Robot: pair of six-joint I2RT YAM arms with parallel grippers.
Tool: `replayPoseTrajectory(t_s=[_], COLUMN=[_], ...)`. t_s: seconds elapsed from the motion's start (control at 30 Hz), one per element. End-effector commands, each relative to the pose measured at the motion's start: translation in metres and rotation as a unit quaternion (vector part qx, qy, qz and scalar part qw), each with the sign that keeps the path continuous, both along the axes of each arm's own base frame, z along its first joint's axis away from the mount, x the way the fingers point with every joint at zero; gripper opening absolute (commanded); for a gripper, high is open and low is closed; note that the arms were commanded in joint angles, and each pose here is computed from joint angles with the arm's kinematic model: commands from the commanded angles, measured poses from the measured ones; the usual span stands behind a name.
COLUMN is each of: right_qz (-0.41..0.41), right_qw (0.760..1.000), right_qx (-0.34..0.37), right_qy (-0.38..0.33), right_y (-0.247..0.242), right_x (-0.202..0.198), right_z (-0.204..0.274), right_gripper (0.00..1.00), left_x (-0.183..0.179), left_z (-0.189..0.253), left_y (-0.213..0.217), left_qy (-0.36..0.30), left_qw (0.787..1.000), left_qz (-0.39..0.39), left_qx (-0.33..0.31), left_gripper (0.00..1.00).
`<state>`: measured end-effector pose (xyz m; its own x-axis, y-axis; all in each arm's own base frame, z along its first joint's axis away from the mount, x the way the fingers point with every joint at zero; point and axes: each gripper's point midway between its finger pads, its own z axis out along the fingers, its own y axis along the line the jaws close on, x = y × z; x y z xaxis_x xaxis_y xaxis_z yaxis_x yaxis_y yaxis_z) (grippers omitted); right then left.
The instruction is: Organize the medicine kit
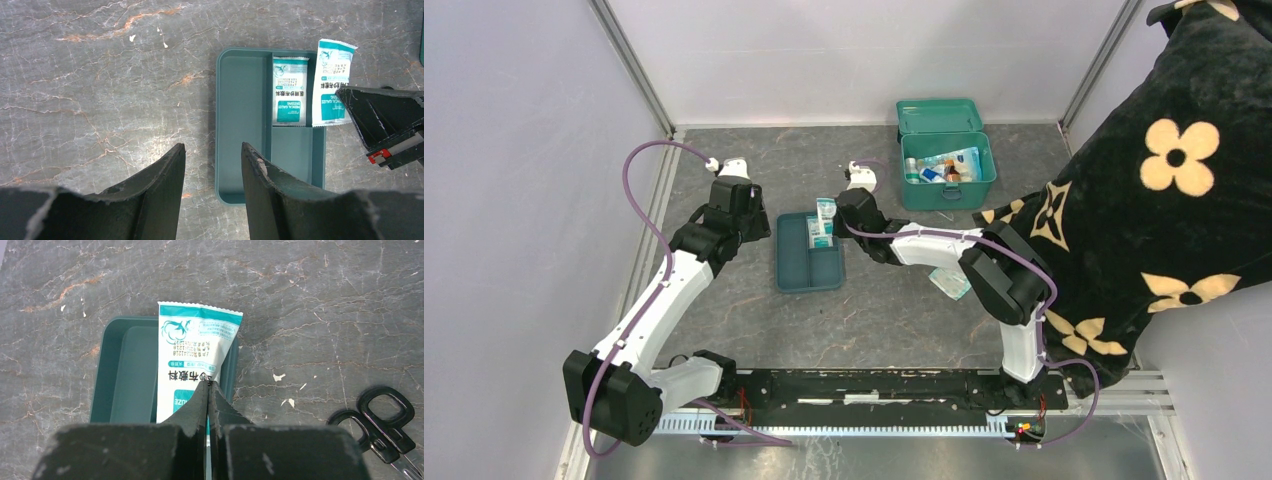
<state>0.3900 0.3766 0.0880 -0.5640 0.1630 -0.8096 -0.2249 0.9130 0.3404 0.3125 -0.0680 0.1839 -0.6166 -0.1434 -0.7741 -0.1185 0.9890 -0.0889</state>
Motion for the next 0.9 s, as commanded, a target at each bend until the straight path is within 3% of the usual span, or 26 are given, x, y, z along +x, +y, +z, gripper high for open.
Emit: replayPoseTrajectory(t_s=[0.0,0.53,0.7,0.87], right_qz=[-0.016,0.011,0.019,0.023], right_qw=[0.999,1.000,1.000,1.000], right_qx=[0.028,0.008,0.012,0.013], right_qy=[-0.017,0.006,0.008,0.010], right_y=[0.016,0.033,0.038,0.039], right_x=[0.006,0.001,-0.001,-0.002], right_z=[0.014,-0.014,-0.013,-0.013], right_gripper=[0.00,0.00,0.09,0.29], left_x=[0.006,0.006,0.005,0.005], left_z=[0.010,0.009,0.009,0.009], left_y=[-0.002,-0.002,-0.002,-0.002], left_qy=[-0.026,-0.025,-0.024,-0.025], left_qw=[1.000,1.000,1.000,1.000], left_qz=[-0.016,-0.015,-0.015,-0.015], left_qx=[0.004,0.004,0.005,0.004], left_gripper=[0.52,0.52,0.52,0.52])
